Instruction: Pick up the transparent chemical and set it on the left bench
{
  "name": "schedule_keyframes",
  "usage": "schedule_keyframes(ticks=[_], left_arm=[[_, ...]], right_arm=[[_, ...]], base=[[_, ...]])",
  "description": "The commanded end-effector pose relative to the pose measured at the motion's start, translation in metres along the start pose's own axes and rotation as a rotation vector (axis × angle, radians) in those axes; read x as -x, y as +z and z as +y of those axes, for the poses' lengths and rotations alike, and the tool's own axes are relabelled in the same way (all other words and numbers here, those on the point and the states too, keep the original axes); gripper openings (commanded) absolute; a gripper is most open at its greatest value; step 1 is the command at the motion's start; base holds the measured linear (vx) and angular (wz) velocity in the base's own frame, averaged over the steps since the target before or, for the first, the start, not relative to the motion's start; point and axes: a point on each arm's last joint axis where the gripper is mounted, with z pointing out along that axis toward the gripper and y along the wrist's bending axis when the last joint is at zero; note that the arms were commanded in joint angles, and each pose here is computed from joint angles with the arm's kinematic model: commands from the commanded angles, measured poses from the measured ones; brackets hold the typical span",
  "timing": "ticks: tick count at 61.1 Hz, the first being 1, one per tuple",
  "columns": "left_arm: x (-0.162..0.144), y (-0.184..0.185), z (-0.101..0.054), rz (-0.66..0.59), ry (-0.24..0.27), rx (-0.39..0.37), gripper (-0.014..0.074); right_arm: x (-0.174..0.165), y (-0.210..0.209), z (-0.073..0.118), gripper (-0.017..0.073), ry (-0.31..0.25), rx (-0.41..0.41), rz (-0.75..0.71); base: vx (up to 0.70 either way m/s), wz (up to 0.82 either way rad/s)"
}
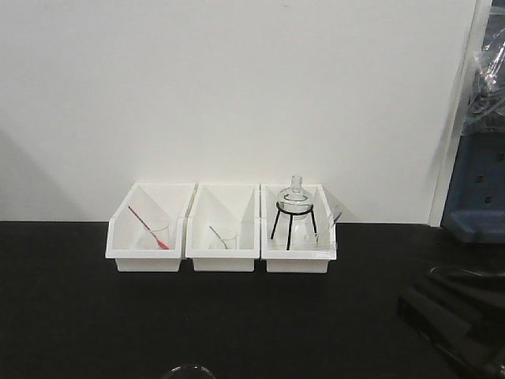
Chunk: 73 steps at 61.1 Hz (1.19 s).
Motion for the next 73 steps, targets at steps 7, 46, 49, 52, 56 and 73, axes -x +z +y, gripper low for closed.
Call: schedule_keyframes(ticks=[7,46,49,52,56,73], left_arm=[[0.003,-0.001,0.000,-0.081,-0.009,0.002,-0.0003],[0.003,-0.001,0.000,-0.081,-0.009,0.002,-0.0003],[0.003,-0.001,0.000,-0.081,-0.009,0.002,-0.0003],[0.003,-0.001,0.000,-0.081,-0.009,0.002,-0.0003],[0.003,-0.001,0.000,-0.081,-0.009,0.002,-0.0003],[0.003,-0.001,0.000,-0.081,-0.009,0.002,-0.0003]], right_arm=[[-0.009,-0.009,-0.022,-0.0003,0.107,-0.173,0.172],[-0.064,-0.084,-0.028,-0.0003,0.156,-0.533,-0.097],[-0.076,-0.084,-0.026,-0.0003,0.167,-0.528,-0.118],[-0.087,-0.085,-0.023,-0.0003,0.177,-0.525,-0.154],[-0.099,-0.087,-0.019,-0.0003,0.172,-0.523,-0.193],[-0.139,-0.099,-0.004,-0.0003,0.166,-0.527,-0.190]], base=[[0.00,0.00],[0.00,0.00],[0.00,0.00],[0.00,0.00],[0.00,0.00],[0.00,0.00]])
